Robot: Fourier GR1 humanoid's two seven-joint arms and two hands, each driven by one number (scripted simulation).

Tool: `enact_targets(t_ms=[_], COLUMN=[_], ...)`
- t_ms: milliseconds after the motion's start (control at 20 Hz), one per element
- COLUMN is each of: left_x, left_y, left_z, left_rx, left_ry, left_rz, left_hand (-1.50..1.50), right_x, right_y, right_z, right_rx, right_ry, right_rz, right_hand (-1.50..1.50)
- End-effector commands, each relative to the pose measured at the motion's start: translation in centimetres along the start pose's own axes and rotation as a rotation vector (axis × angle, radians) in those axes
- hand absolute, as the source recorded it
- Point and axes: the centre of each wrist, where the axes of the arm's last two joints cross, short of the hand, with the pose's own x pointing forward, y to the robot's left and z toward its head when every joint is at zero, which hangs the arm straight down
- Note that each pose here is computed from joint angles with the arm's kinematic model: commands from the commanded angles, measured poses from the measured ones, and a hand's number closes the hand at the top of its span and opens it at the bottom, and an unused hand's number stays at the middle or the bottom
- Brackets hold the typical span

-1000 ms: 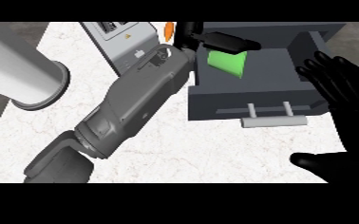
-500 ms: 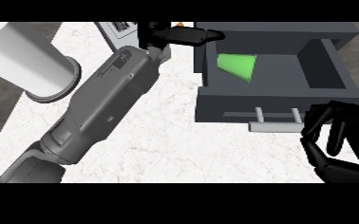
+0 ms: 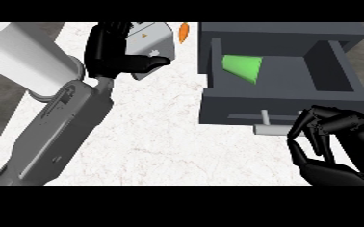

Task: Pick up the cup, place it into the drawer and close the drawer

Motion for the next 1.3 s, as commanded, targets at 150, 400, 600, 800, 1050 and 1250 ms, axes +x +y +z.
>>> enact_targets(t_ms=[150,400,600,800,1050,1250], left_x=[0.6,0.9,2.1,-0.1,2.1,1.0], left_y=[6.2,9.3,12.1,11.9,16.4,16.9], left_z=[5.3,7.9,7.9,11.4,11.1,13.4], left_rx=[0.024,0.008,0.027,0.051,0.050,0.048], left_ry=[-0.002,0.028,0.007,0.013,0.004,0.029], left_rz=[0.021,0.028,0.010,0.013,0.010,0.032], left_hand=[-1.50,-1.50,-1.50,-1.50,-1.50,-1.50], right_x=[-1.6,-2.1,-6.4,-8.8,-10.7,-14.5], right_y=[0.1,2.1,4.7,5.5,6.2,7.4], right_z=[-0.6,-2.3,-4.0,-4.3,-7.2,-8.4], right_rx=[0.059,0.183,0.219,0.239,0.248,0.301], right_ry=[0.049,0.055,0.057,0.101,0.166,0.198], right_rz=[0.155,0.456,0.565,0.580,0.641,0.664], right_hand=[1.50,1.50,1.50,1.50,-1.50,-1.50])
